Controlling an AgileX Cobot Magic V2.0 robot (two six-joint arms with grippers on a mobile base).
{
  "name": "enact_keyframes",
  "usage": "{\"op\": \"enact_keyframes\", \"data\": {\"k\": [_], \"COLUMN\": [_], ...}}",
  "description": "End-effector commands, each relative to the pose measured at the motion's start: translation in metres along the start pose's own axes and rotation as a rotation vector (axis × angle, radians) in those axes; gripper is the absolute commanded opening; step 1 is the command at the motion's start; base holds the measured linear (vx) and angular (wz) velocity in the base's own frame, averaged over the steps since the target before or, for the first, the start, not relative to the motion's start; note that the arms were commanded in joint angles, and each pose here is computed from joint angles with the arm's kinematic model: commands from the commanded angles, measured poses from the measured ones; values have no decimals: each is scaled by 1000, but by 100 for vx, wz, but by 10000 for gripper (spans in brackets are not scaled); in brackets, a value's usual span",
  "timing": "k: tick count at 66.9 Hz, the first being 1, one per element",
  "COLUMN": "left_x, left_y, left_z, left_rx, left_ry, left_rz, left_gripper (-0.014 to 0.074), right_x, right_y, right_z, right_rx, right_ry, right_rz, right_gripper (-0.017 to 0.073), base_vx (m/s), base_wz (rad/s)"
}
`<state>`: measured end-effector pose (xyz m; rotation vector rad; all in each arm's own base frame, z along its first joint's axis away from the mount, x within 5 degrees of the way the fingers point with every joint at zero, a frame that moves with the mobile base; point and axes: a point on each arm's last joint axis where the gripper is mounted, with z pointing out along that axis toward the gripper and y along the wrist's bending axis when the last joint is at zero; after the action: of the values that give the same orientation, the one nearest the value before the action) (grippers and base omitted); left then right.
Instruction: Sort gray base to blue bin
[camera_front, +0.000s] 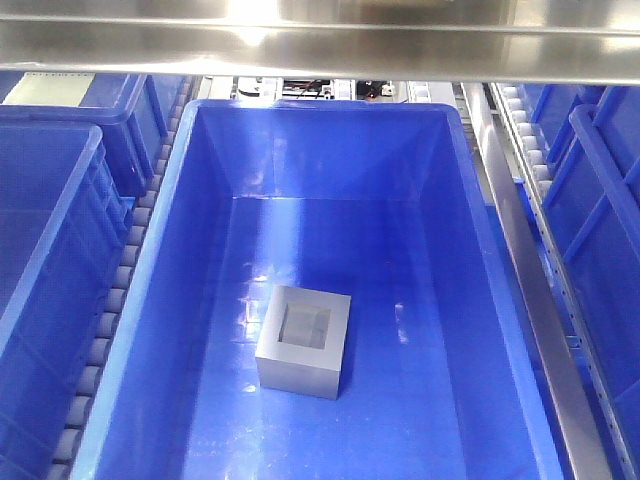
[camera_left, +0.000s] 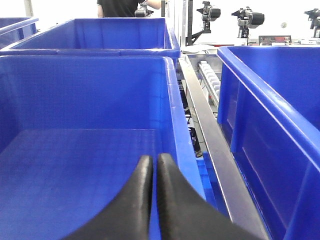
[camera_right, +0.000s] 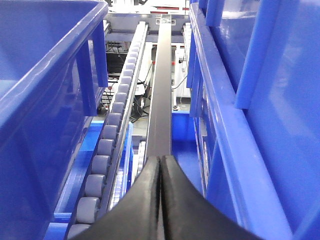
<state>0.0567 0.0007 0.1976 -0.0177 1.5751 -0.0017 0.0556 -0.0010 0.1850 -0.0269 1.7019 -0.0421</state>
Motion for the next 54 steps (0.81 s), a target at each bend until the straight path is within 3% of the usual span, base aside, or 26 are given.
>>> {"op": "enact_keyframes", "data": {"k": [1,54], "left_x": [-11,-11], "left_y": [-1,-1], "left_z": [-2,-2], "left_rx": [11,11], "left_ry": [-94,-93], "left_rz": [-7,-7], "left_gripper": [-8,-8], "right_x": [-6,-6], "right_y": [0,0], "right_z": [0,0], "right_rx": [4,4], "right_ry": [-80,-80], "right_rz": [-20,-20], "right_gripper": [-5,-5], "base_vx": [0,0], "base_wz": [0,0]}}
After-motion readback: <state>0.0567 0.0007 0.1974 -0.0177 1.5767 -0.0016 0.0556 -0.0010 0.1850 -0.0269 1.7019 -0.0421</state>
